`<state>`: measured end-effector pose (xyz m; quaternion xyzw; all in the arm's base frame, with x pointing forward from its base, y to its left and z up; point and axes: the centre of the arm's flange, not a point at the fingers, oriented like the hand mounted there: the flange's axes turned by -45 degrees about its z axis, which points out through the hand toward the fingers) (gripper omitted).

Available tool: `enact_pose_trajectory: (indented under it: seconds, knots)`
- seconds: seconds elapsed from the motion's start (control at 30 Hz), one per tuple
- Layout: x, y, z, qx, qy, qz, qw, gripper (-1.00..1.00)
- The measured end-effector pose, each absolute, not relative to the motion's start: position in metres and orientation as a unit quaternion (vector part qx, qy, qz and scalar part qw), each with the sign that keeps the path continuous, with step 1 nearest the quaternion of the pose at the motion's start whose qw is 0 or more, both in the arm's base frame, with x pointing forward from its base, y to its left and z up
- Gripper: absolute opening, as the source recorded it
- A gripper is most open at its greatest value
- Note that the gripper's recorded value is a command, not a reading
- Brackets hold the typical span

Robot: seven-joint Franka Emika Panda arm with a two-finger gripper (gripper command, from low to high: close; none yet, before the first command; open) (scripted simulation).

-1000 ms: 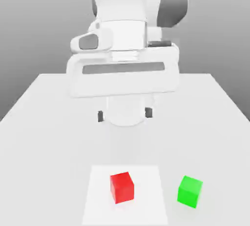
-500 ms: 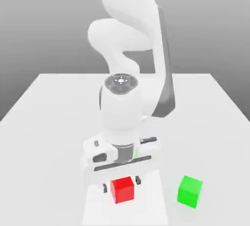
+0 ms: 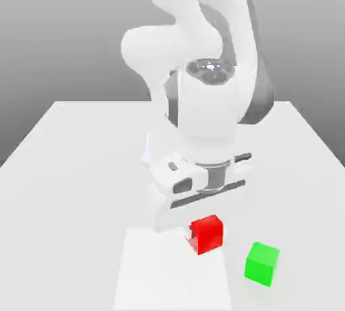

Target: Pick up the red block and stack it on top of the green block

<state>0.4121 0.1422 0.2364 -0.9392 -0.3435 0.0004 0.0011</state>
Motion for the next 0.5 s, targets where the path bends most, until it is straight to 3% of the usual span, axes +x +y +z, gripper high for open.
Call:
enact_pose_trajectory:
  seconds: [0.2, 0.23, 0.5]
  knots:
    - [0.411, 0.170, 0.191, -0.925, -0.379, 0.000, 0.000, -1.00]
    - [0.411, 0.170, 0.184, -0.925, -0.379, 0.000, 0.000, 1.00]
    - [0.411, 0.171, 0.194, -0.925, -0.379, 0.000, 0.000, 1.00]
